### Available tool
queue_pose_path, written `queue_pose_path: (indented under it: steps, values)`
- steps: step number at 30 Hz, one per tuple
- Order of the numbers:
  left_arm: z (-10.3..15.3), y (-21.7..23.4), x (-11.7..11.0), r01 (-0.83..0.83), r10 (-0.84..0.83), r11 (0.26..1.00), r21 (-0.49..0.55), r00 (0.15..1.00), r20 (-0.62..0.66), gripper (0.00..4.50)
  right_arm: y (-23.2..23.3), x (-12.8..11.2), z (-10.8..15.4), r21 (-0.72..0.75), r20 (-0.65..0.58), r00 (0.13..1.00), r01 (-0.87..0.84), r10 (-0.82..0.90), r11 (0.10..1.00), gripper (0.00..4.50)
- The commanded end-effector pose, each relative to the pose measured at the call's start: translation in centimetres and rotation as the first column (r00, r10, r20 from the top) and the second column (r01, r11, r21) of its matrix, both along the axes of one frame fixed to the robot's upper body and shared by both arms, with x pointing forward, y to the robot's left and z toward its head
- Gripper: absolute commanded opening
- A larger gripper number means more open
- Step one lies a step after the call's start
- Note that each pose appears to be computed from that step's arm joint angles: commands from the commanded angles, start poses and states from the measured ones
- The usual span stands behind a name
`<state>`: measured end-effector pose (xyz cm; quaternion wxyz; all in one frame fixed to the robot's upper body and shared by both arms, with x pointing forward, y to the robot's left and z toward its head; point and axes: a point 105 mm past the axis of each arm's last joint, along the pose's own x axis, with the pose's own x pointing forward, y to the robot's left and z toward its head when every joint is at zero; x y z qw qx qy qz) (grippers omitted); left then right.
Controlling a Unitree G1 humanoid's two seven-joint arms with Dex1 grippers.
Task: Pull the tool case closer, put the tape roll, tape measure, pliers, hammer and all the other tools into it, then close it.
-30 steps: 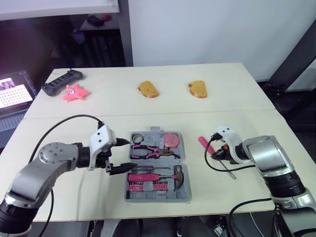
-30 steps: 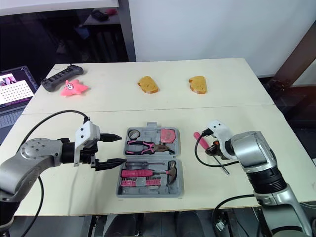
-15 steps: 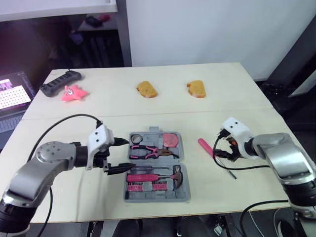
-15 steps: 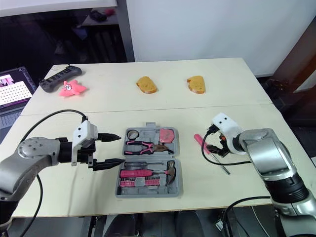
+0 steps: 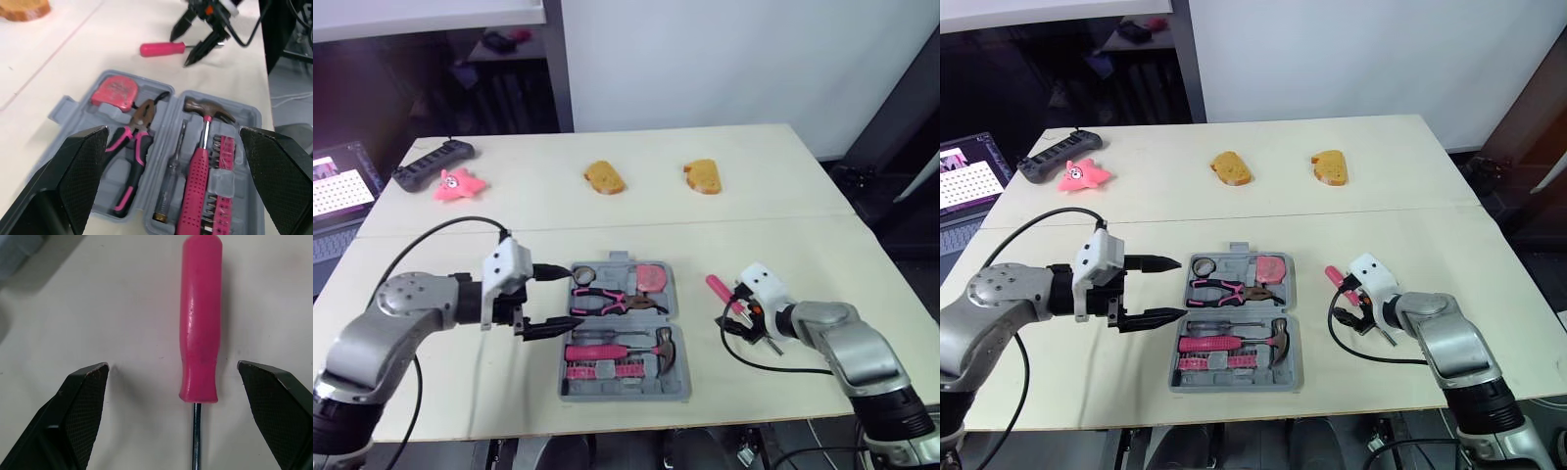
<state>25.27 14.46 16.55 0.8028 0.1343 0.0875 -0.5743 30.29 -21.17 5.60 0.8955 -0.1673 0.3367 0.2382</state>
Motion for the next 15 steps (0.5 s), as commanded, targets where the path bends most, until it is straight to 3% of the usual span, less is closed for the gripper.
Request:
queue_pose_path:
  steps: [1, 4, 7, 15]
  values:
    - [1.2, -0.2, -0.5, 0.027, -0.027, 0.999, -0.045, 1.000, 0.000, 4.50, -0.2, 0.6, 0.7, 0.028, 0.037, 0.999, 0.019, -0.020, 0.999, 3.93]
    - [1.0, -0.3, -0.5, 0.022, -0.023, 0.999, -0.043, 1.000, -0.013, 4.50, -0.7, 0.6, 0.3, 0.041, 0.021, 0.998, 0.052, -0.053, 0.998, 2.69]
    - [0.7, -0.1, -0.7, 0.028, -0.028, 0.999, -0.017, 1.000, -0.009, 4.50, -0.9, 0.6, 1.2, 0.048, 0.023, 0.998, 0.060, -0.062, 0.997, 1.09]
    - [-0.2, 1.3, -0.9, 0.024, -0.020, 0.999, -0.046, 0.997, 0.081, 4.50, 2.0, 0.9, 6.9, -0.098, 0.093, 0.977, -0.180, 0.189, 0.979, 1.09]
